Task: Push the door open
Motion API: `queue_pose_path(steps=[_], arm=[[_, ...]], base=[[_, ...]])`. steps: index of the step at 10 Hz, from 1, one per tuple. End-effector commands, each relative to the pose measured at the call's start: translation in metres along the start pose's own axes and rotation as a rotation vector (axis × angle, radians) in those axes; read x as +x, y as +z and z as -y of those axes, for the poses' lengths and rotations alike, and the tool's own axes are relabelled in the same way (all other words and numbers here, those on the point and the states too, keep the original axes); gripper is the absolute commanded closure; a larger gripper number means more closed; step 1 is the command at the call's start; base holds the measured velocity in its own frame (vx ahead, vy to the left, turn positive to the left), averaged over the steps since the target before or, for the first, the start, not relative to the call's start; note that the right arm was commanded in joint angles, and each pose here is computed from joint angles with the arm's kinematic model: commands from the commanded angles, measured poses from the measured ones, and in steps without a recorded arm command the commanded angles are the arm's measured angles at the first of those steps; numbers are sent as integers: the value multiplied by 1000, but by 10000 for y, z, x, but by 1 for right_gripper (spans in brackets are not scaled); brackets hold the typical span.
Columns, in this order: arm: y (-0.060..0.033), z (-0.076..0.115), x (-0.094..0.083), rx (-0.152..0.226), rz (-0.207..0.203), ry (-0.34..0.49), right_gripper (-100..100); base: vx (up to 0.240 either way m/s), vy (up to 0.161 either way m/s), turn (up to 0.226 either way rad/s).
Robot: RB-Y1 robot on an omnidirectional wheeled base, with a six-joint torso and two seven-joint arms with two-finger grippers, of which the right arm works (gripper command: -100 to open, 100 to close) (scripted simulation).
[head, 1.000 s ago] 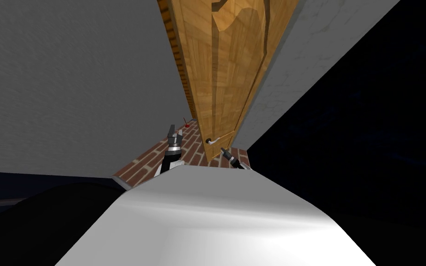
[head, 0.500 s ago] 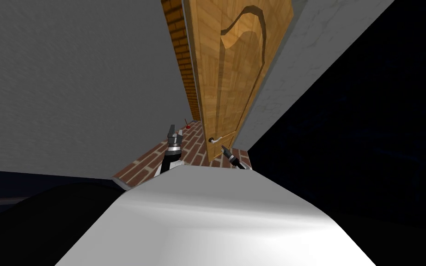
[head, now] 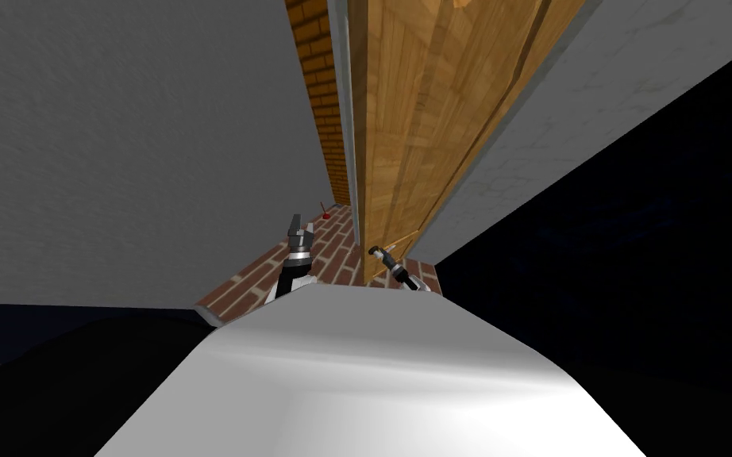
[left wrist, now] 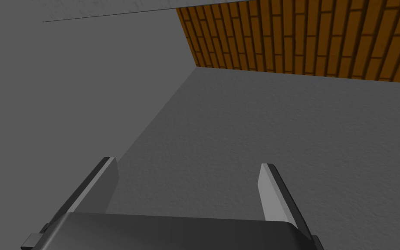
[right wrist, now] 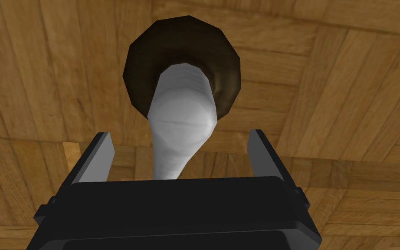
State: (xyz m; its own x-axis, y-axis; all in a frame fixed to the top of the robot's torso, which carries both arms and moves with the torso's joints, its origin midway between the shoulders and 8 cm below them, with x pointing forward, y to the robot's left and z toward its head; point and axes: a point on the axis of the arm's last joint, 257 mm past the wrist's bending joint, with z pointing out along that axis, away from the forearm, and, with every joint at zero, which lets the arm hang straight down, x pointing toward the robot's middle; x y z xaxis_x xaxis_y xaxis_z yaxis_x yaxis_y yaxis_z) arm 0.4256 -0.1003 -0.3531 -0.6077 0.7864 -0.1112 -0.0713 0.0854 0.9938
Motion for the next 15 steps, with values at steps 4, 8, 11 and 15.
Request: queue_pose_path(steps=[4,8,11,15], arm=[[-9,3,1,0,-1,1,100],[-103,23,100,3,-38,1,100],[-232,-7,261,-6,-99,2,100],[-403,-37,459,-14,-173,10,100]], base=[[-24,-20,2],[-20,-60,5],[-58,-159,9],[-104,-141,55]])
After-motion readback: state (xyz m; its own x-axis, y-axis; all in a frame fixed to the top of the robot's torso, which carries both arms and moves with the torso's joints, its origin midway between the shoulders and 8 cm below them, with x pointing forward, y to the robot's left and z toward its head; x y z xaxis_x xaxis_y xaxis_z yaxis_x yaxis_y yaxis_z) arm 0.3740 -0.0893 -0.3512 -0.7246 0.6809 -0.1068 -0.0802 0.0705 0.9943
